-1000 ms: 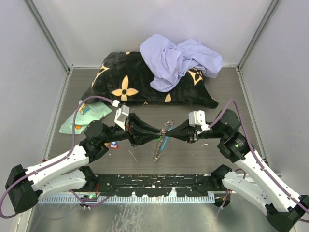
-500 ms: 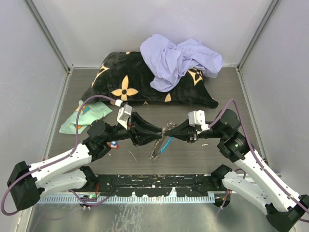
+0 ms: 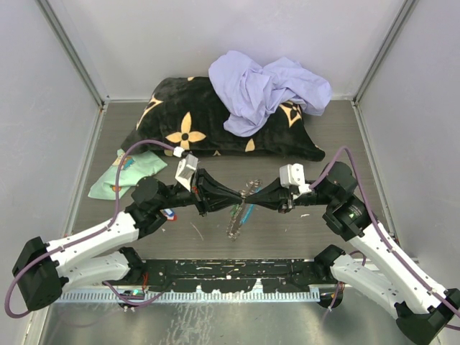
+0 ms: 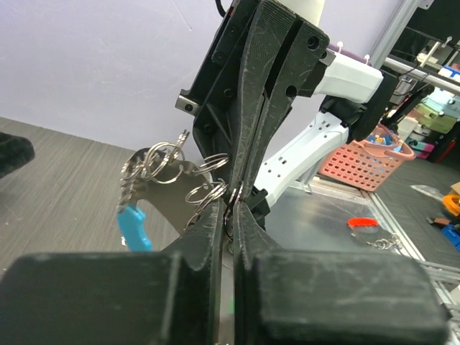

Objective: Remove the keys from the keyring
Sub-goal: Remove the key from the keyring.

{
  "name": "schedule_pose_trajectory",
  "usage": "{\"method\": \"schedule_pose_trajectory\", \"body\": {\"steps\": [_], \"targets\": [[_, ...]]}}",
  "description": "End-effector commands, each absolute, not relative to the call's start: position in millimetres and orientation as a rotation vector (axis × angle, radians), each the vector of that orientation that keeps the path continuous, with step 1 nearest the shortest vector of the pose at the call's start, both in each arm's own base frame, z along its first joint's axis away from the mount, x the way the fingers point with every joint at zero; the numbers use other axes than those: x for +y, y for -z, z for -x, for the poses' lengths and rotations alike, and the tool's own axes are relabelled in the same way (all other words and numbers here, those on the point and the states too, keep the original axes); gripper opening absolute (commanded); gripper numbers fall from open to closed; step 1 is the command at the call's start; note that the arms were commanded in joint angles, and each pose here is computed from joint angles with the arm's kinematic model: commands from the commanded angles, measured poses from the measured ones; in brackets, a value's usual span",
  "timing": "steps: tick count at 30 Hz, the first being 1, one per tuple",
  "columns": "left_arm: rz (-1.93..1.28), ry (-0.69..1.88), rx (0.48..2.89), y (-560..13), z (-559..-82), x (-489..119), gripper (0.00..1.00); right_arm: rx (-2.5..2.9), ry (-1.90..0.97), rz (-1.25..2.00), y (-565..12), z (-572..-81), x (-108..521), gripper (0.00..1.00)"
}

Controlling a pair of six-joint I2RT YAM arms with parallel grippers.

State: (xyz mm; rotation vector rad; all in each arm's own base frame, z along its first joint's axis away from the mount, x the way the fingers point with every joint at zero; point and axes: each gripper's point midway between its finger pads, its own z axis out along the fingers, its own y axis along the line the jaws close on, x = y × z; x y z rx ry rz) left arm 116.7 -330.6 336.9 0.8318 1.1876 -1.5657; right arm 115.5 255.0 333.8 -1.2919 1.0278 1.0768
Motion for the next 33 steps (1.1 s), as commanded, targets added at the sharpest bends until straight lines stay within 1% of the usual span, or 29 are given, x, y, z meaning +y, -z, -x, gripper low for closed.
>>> {"method": "schedule_pose_trajectory", "body": {"steps": [1, 3, 6, 8, 15, 20, 33], "targets": [[-0.873, 1.563, 1.073, -367, -109, -327, 0.00, 0.897, -1.035, 1.284, -372, -110, 253, 0.01], [-0.889, 1.549, 1.083, -366, -108, -326, 0.00, 0.901, -1.031, 1.293, -371, -111, 253, 0.01], [-0.929, 1.503, 1.133, -362, -109, -325, 0.00, 0.929, -1.022, 1.311, -366, -112, 253, 0.08], [-0.959, 1.483, 1.161, -361, -108, -323, 0.00, 0.945, -1.012, 1.320, -365, -114, 253, 0.10], [-1.043, 1.446, 1.278, -357, -106, -324, 0.00, 0.977, -0.985, 1.336, -366, -121, 254, 0.11], [-1.065, 1.417, 1.337, -355, -107, -324, 0.00, 0.993, -0.980, 1.339, -368, -124, 255, 0.14], [-1.083, 1.358, 1.415, -359, -108, -324, 0.00, 1.045, -0.997, 1.315, -367, -131, 258, 0.15]]}}
